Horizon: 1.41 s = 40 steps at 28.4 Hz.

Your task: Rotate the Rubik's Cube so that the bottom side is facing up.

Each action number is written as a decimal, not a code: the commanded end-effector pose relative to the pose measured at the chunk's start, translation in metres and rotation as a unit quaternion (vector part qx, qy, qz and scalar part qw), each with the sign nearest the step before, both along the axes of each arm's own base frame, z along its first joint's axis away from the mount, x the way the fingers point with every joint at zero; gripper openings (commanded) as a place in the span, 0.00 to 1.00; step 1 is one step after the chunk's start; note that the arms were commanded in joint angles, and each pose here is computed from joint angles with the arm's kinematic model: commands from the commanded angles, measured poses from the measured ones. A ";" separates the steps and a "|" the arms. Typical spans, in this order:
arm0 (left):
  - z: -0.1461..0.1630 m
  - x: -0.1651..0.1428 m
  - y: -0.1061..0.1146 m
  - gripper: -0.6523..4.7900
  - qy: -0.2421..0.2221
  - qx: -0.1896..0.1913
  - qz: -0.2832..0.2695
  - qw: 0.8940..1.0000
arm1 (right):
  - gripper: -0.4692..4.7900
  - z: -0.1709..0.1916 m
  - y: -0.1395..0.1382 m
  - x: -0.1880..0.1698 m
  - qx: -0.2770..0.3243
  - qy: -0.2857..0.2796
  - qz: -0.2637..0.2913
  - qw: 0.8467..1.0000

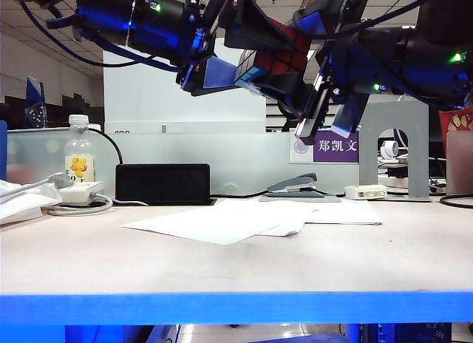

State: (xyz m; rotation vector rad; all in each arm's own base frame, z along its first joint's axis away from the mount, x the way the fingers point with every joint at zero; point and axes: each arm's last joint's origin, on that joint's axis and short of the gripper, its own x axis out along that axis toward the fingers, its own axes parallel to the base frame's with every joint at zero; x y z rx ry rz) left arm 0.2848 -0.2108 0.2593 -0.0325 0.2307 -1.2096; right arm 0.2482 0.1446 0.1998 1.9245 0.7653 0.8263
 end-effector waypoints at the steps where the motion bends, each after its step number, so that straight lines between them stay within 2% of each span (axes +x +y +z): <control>1: 0.000 0.000 0.000 1.00 -0.016 0.011 -0.010 1.000 | 0.52 0.006 0.000 -0.001 0.010 -0.021 0.002 1.000; 2: -0.001 0.000 0.000 1.00 -0.019 0.019 -0.012 1.000 | 0.57 0.006 0.000 -0.001 0.010 -0.020 0.002 1.000; 3: -0.002 0.000 0.000 1.00 -0.022 0.022 -0.013 0.999 | 0.58 0.006 0.000 -0.001 0.010 -0.020 0.003 1.000; 13: -0.001 0.001 -0.001 1.00 -0.045 0.017 -0.022 0.999 | 0.58 0.006 0.000 -0.002 0.005 -0.024 0.015 1.000; 14: 0.000 0.001 -0.001 0.92 -0.046 0.015 -0.026 0.998 | 0.58 0.006 0.000 -0.002 0.005 -0.024 0.016 1.000; 16: 0.000 0.000 -0.001 0.51 -0.047 0.013 -0.032 0.998 | 0.58 0.006 0.000 -0.002 0.005 -0.025 0.018 1.000; 17: 0.000 0.000 -0.001 0.40 -0.049 0.014 -0.032 0.998 | 0.58 0.006 0.000 -0.002 0.004 -0.025 0.021 0.999; 19: 0.000 0.000 -0.001 0.38 -0.049 0.013 -0.032 0.998 | 0.58 0.006 0.001 -0.002 0.002 -0.027 0.025 0.999; 22: 0.000 0.000 -0.001 0.21 -0.047 0.013 -0.032 0.998 | 0.58 0.006 0.001 -0.002 0.001 -0.027 0.026 0.999; 33: -0.001 0.001 -0.001 0.21 -0.041 0.017 -0.027 0.999 | 0.58 0.005 -0.001 -0.002 -0.009 -0.039 0.031 0.999; 36: -0.001 0.001 -0.001 0.21 -0.041 0.018 -0.026 0.999 | 0.64 0.005 -0.006 0.001 -0.014 -0.044 0.029 0.999; 40: -0.001 0.001 0.000 0.21 -0.044 0.020 -0.021 0.999 | 0.79 0.005 -0.006 0.001 -0.017 -0.047 0.031 0.998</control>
